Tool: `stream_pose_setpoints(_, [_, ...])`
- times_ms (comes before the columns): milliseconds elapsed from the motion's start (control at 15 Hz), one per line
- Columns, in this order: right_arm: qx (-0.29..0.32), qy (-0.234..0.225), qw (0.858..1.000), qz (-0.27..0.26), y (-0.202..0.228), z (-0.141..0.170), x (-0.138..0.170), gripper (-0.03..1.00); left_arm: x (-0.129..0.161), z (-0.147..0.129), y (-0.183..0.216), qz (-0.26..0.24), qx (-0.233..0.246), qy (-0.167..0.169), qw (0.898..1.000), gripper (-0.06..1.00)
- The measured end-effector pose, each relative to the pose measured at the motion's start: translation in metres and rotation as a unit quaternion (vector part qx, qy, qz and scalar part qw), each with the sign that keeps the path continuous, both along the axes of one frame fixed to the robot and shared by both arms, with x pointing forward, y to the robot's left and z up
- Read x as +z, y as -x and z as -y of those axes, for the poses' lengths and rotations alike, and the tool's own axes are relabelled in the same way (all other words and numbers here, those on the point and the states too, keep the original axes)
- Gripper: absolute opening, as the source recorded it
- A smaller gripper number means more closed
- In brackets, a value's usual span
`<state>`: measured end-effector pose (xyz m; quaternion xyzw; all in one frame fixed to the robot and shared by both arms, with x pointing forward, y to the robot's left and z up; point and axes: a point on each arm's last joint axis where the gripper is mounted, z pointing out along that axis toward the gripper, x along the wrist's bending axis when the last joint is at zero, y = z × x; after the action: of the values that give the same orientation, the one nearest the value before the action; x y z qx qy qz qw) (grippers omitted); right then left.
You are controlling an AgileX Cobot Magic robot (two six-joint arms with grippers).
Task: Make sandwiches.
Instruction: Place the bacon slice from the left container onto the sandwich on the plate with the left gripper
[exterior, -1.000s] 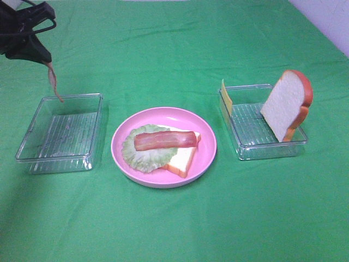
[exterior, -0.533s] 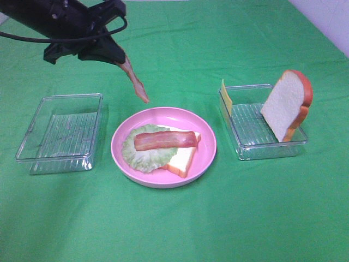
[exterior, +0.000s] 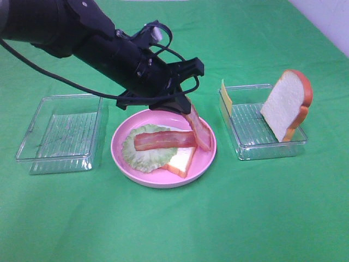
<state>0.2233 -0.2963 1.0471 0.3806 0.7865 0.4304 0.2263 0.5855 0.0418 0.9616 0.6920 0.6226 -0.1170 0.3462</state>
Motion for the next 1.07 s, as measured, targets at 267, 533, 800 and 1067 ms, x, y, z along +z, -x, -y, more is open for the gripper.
stream_pose_setpoints(267, [0.000, 0.000, 1.000, 0.000, 0.000, 0.000, 0.000, 0.68, -0.014, -0.006, -0.002, 0.018, -0.031, -0.059, 0.998, 0.00])
stream_pose_setpoints(533, [0.000, 0.000, 1.000, 0.000, 0.000, 0.000, 0.000, 0.68, -0.019, -0.018, -0.005, 0.024, -0.013, -0.133, 0.991, 0.00])
stream_pose_setpoints(800, [0.000, 0.000, 1.000, 0.000, 0.000, 0.000, 0.000, 0.68, -0.021, -0.023, -0.006, 0.025, -0.006, -0.163, 0.986, 0.00])
stream_pose_setpoints(1067, [0.000, 0.000, 1.000, 0.000, 0.000, 0.000, 0.000, 0.68, -0.022, -0.024, -0.005, 0.017, -0.006, -0.169, 0.985, 0.30])
